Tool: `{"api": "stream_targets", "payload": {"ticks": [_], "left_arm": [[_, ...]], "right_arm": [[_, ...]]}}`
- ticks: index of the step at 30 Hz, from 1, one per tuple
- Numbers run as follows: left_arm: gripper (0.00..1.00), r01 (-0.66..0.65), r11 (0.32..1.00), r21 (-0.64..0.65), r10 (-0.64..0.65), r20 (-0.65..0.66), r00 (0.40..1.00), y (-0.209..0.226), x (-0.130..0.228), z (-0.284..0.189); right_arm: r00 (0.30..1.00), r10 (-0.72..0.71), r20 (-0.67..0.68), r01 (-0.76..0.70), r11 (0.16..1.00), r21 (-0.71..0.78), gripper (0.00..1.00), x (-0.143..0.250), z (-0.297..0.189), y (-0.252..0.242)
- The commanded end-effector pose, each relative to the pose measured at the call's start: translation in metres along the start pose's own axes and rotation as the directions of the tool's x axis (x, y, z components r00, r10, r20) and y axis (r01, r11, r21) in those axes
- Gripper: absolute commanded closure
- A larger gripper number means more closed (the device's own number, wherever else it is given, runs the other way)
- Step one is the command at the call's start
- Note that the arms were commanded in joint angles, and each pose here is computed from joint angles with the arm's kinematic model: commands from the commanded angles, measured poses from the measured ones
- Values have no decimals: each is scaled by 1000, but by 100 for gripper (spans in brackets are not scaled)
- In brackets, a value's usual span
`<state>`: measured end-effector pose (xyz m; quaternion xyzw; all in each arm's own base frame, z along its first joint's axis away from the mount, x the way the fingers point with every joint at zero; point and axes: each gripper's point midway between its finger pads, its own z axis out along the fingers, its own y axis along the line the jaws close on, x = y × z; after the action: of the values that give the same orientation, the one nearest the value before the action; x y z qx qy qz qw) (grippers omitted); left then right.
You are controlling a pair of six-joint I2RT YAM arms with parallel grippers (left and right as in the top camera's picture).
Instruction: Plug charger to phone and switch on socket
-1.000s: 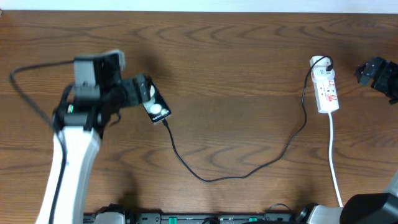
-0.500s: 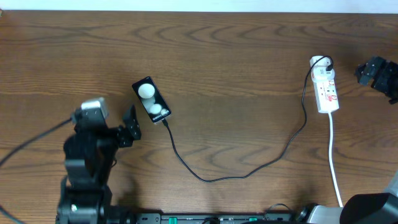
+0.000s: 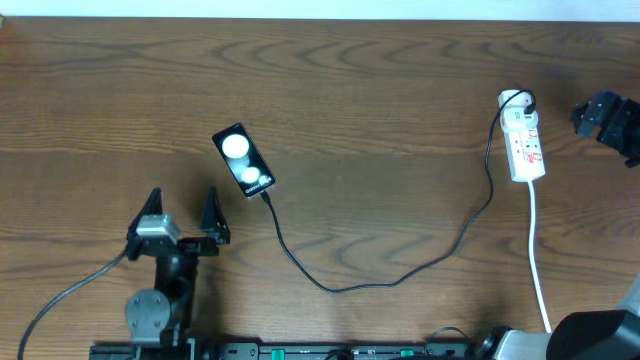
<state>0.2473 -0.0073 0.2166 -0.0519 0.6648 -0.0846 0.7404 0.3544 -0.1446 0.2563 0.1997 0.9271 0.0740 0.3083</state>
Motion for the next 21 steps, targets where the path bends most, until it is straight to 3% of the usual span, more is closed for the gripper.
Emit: {"api": "stream_targets", "payload": {"ticks": [1,5,10,15,21], "left_arm": [[8,-85,996,-5,85,65,994,1,-5,-5],[8,-106,994,-10,107,23,994,4,9,-4],[8,-199,980,-11,197,-107,975,10,40,-5],[8,-191,981,-18,180,-262,948,18,77,-12],[8,-192,981,-19,180,-261,948,18,77,-12]], "right_arm": [[1000,-1,2,1,1000,-9,1,0,-1,4],[1000,-1,2,1,1000,-9,1,0,-1,4],[1000,-1,2,1,1000,-9,1,0,-1,4],[1000,-1,2,1,1000,-9,1,0,-1,4],[1000,-1,2,1,1000,-9,1,0,-1,4]]}}
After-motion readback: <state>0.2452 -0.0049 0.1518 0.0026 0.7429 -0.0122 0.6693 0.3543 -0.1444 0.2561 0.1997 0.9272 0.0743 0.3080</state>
